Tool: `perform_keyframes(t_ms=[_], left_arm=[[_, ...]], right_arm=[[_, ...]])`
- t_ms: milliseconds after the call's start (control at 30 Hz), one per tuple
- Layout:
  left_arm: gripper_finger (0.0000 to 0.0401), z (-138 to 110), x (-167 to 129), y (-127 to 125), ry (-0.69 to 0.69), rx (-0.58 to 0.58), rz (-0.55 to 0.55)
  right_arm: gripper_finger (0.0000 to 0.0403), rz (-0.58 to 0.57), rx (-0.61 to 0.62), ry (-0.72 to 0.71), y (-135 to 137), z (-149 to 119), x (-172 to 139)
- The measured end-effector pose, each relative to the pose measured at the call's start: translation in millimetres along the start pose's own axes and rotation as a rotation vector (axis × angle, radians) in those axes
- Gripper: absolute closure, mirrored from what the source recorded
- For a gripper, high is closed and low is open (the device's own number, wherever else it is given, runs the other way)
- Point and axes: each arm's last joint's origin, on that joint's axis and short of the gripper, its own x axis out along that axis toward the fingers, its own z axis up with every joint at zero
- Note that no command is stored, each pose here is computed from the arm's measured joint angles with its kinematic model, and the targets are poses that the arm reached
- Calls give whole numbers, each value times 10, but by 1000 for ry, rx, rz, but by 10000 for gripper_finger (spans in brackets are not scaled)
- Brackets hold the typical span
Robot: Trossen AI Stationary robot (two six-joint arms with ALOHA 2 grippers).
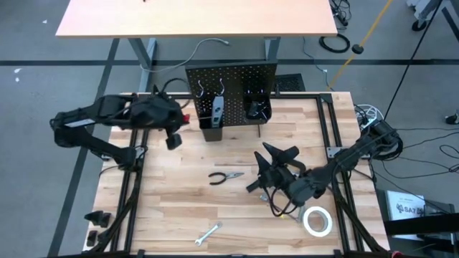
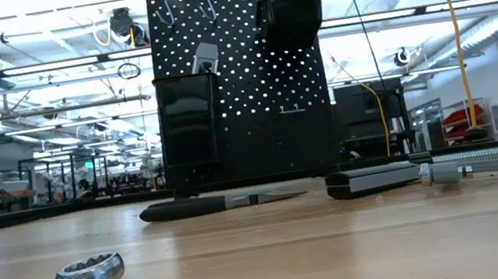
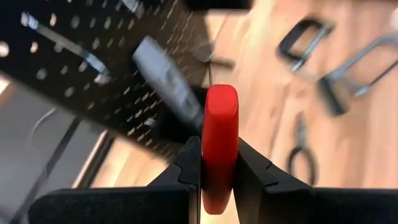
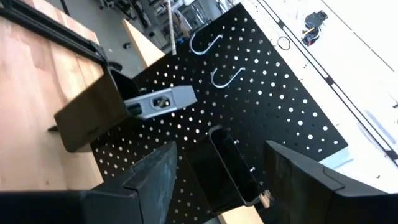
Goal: Hang tools onto peg board
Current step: Put the allen wrench into the left black bin on the pegboard
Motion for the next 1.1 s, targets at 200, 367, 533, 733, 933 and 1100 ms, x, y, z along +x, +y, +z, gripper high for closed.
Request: perform_keyframes(t_ms=[200,367,533,733,933,1100], left_arm=[[354,18,315,106,203,29,72],[354,53,563,183,290,52,53],[354,63,711,230,340,59,0],[354,49,821,326,395,32,24],[354,48,849,363,405,41,20],[354,48,849,364,404,42,21]], right_arm=[[172,-13,-34,26,44,-60,96],[172,-30,-53,52,49,-93,203],[172,-47,-46,75,45,-118,293],[172,-27,-57,73,77,-169,369],[172,43,-58,41,117,-207,439],[172,44,-55,47,108,-220,510]])
